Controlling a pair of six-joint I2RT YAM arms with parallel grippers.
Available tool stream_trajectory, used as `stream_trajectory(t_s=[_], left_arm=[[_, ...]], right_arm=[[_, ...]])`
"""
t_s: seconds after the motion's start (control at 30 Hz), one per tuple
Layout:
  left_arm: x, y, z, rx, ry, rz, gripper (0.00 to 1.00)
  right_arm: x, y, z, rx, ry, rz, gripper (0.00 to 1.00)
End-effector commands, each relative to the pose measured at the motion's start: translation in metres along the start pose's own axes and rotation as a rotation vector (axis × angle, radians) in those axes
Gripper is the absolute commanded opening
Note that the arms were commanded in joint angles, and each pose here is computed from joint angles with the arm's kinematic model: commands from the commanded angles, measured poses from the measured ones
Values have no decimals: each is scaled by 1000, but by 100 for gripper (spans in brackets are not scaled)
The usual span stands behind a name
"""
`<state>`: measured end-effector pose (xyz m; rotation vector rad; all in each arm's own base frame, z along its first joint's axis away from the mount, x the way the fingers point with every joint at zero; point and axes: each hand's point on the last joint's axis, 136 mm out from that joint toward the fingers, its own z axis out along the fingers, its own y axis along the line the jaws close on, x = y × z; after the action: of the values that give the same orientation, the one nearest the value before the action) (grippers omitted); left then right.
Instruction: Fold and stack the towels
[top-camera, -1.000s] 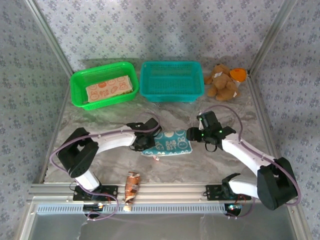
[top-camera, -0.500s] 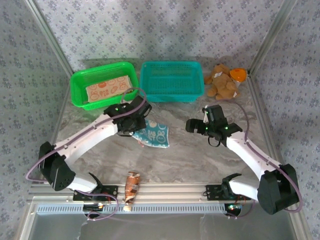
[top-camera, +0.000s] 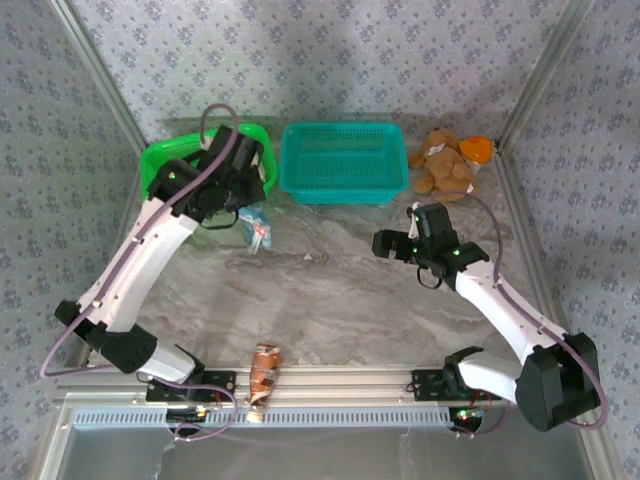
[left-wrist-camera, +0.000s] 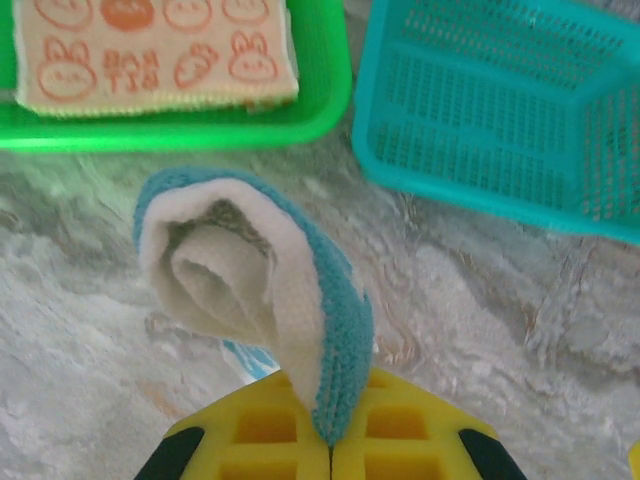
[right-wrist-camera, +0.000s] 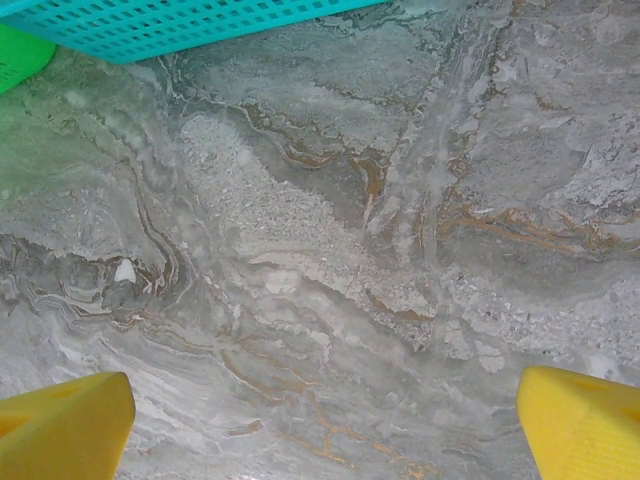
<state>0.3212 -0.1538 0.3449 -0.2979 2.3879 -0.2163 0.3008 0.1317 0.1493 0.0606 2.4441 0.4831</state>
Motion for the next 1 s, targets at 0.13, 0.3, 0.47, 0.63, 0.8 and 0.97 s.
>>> stream_trajectory(t_s=[0.13, 0.3, 0.47, 0.63, 0.8, 0.97], left_arm=[[-62, 10, -3, -46, -84, 62, 0], [-101, 6, 13, -32, -129, 47, 0], [-130, 14, 40, -65, -150, 37, 0], [-153, 22, 66, -78, -171, 31, 0], [-168, 21, 99, -46, -181, 42, 0], [-173, 8, 126, 15, -175, 70, 0]], right_arm=[[-18, 2, -12, 17, -40, -11, 100], [-18, 0, -14, 37, -19, -5, 100], [-22, -1, -15, 56, -13, -5, 100], [-25, -5, -17, 78, -12, -3, 100], [-26, -9, -16, 101, 3, 1, 100], [-26, -12, -16, 118, 14, 4, 100]])
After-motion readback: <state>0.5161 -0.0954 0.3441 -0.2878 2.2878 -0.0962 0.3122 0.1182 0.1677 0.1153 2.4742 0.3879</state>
